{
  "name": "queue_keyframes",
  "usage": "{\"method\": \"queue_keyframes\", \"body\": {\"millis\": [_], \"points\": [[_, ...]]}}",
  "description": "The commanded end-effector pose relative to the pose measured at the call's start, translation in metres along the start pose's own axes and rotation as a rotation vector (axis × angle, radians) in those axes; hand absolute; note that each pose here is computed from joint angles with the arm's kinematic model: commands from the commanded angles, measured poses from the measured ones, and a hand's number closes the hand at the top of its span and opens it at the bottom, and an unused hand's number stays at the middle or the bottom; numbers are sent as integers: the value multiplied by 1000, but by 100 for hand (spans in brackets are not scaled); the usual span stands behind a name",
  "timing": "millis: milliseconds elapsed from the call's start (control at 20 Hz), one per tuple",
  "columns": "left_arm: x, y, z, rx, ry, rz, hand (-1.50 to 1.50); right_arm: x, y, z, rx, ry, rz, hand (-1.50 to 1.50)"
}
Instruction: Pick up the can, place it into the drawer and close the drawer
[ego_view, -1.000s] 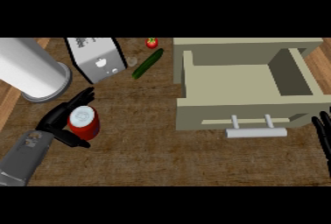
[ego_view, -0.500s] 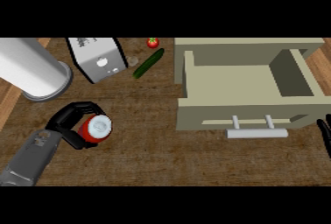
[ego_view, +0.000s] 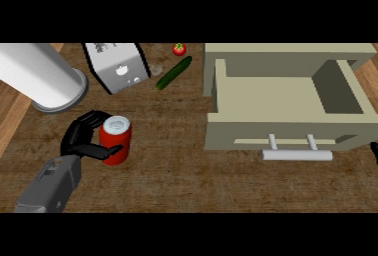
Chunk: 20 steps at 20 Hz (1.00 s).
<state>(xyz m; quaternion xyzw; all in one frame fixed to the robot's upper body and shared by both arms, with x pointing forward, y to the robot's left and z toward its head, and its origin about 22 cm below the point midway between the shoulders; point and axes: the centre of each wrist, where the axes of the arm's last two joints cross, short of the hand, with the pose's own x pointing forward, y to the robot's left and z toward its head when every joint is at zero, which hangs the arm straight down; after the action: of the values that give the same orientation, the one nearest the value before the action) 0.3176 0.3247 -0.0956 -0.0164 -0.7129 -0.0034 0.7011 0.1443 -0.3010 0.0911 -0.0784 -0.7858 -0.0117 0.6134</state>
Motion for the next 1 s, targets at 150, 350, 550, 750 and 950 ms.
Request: {"method": "queue_keyframes", "body": {"millis": [150,350,550,750,950], "points": [[15,-52,-17,109,-78,41,150,2,-1,7,-25,8,3,-150],[55,-67,-33,58,-88,30,150,4,-7,9,-33,-11,-11,-150],[81,-109,-33,16,-152,-7,150,6,-5,6,-25,-9,-19,-150],[137,-141,-42,-18,-184,-29,150,16,-2,14,-18,-28,-17,-150],[174,-161,-23,-53,-178,-25,150,9,-9,2,-18,-18,2,-150]]}}
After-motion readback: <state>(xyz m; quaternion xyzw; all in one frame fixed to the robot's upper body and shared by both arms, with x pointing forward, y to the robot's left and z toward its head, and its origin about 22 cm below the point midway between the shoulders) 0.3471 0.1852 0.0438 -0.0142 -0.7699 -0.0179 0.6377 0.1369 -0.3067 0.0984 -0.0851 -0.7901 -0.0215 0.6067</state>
